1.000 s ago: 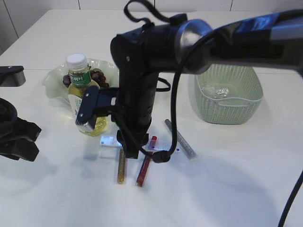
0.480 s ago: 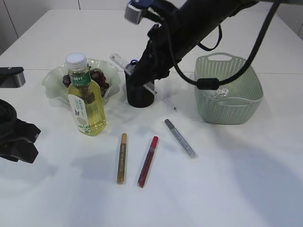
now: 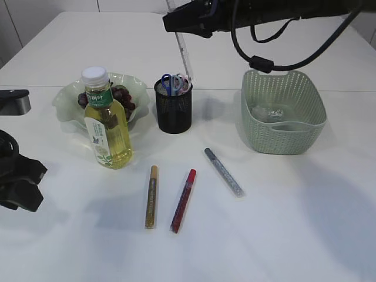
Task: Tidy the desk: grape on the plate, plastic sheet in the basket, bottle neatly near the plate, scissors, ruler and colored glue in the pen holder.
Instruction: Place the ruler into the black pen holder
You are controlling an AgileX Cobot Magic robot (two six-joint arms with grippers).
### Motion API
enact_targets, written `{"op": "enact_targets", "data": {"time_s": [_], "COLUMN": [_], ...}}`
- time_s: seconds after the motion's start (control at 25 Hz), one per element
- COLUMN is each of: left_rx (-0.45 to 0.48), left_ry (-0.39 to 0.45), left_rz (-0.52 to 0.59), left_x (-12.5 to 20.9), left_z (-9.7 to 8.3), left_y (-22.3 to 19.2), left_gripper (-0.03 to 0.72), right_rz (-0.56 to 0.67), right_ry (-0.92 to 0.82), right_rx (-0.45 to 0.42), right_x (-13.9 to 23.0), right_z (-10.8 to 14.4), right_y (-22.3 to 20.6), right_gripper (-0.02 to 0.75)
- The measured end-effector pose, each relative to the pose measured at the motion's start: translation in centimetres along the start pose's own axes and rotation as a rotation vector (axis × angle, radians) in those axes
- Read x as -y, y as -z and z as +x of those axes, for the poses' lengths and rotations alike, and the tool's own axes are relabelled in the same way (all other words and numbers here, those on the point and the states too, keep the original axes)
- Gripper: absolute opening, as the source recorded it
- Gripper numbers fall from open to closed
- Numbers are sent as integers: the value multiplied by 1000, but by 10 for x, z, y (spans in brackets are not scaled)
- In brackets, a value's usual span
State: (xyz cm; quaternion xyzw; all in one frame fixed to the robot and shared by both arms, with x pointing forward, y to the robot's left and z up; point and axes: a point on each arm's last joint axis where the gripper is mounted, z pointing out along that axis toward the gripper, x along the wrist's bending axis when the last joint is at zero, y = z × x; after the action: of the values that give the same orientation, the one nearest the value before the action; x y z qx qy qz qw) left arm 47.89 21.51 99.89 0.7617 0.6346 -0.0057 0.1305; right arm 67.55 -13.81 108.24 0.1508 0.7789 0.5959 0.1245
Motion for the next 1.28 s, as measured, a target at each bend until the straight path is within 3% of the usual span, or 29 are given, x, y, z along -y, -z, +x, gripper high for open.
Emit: {"op": "enact_targets", "data": {"time_s": [0.24,0.76,1.28], "left_rx": [0,0,0], "left_ry": [0,0,0], "left_rz": [32,75,82], "left_x": [3,7,8], "left_z": [0,0,0], "left_y": [0,1,1], "left_gripper": [240,240,240], "right_rz": [-195,-282,-283], "right_ry": [-17,99,46], "right_rx": [64,71,20], "right_x": [20,52,84], "right_z": [-23,-74,-82], "right_y": [-17,-61,-78], "right_gripper": [289,289,289]}}
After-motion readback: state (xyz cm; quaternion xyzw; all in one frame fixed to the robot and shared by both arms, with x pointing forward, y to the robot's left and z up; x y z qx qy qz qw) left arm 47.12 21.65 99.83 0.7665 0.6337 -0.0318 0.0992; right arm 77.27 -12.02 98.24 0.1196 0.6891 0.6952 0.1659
